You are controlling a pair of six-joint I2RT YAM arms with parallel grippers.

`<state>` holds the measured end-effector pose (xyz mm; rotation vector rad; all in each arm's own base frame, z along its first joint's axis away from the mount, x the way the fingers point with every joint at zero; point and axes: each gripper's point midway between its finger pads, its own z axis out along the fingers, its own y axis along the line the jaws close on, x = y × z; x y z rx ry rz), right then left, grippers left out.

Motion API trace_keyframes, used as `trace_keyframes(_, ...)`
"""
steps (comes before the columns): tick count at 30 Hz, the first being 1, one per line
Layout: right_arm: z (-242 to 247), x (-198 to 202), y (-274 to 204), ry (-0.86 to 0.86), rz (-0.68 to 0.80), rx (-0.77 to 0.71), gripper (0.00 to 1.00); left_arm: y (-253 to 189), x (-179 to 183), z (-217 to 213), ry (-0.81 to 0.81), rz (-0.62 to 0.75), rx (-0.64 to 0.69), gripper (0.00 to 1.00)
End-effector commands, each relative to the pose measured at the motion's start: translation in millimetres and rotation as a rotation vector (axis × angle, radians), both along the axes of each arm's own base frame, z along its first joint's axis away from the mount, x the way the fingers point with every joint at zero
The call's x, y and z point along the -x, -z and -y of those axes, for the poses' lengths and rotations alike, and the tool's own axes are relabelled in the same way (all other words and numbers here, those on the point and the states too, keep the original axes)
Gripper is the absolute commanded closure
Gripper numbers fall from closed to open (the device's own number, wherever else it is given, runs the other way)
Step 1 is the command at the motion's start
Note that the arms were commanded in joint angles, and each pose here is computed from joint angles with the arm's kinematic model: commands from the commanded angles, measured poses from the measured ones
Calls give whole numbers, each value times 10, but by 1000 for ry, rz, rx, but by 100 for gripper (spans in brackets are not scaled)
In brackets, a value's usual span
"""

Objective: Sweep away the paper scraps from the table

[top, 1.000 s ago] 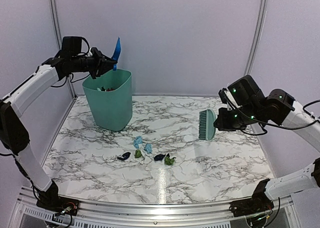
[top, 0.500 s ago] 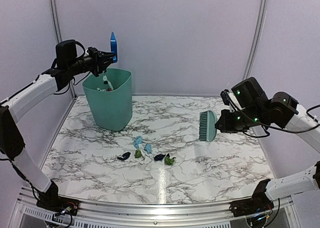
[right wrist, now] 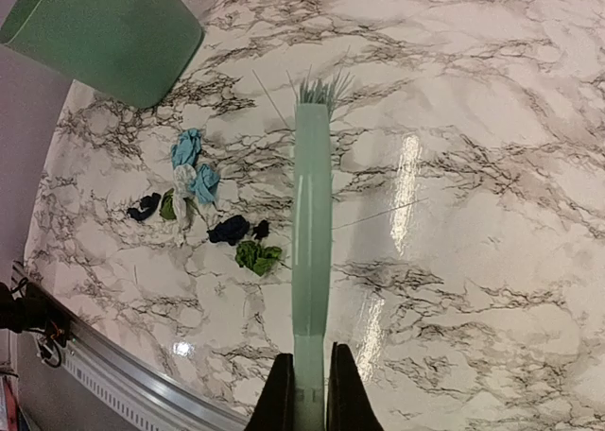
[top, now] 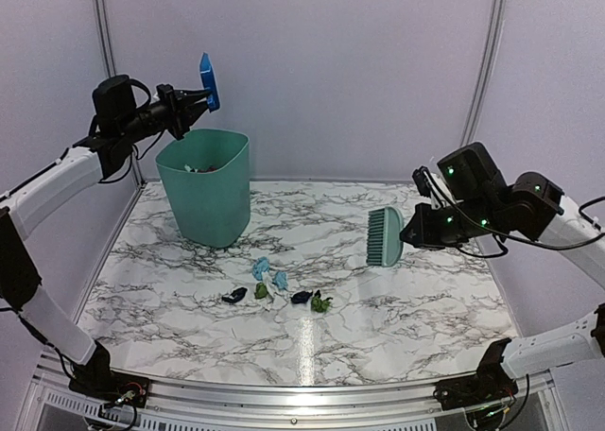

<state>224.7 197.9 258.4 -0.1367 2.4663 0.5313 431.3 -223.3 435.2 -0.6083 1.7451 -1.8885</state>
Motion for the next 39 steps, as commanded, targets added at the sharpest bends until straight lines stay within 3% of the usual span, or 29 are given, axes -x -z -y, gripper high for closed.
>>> trace_keyframes(1,-296,-151,-306,-25,37,-140,100,-346,317,-81,26,116,27,100)
trace_keyframes(4,-555,-209,-290,-59,-11,-214,100,-253,435,-99,32,120,-45,100)
trace_keyframes(8,-883,-283,-219,-101,-90,-296,100,80,574,-207,3,87,-376,100)
trace_keyframes(12,-1162,-378,-191,-155,-124,-319,100,275,821,-324,3,85,-517,100)
trace_keyframes(19,-1389,-637,-223,-232,-47,-218,100,780,1371,-646,1,46,-919,100)
trace_keyframes(26,-1705,-785,-26,-386,16,-20,100,1511,1912,-711,166,-29,-1315,100)
trace_keyframes(34,-2344,-720,209,-444,-154,-139,100,2036,2385,-769,272,-78,-1436,100)
trace_keyframes(39,-2443,-712,587,-410,-235,-132,100,2260,2529,-781,322,-109,-1465,100)
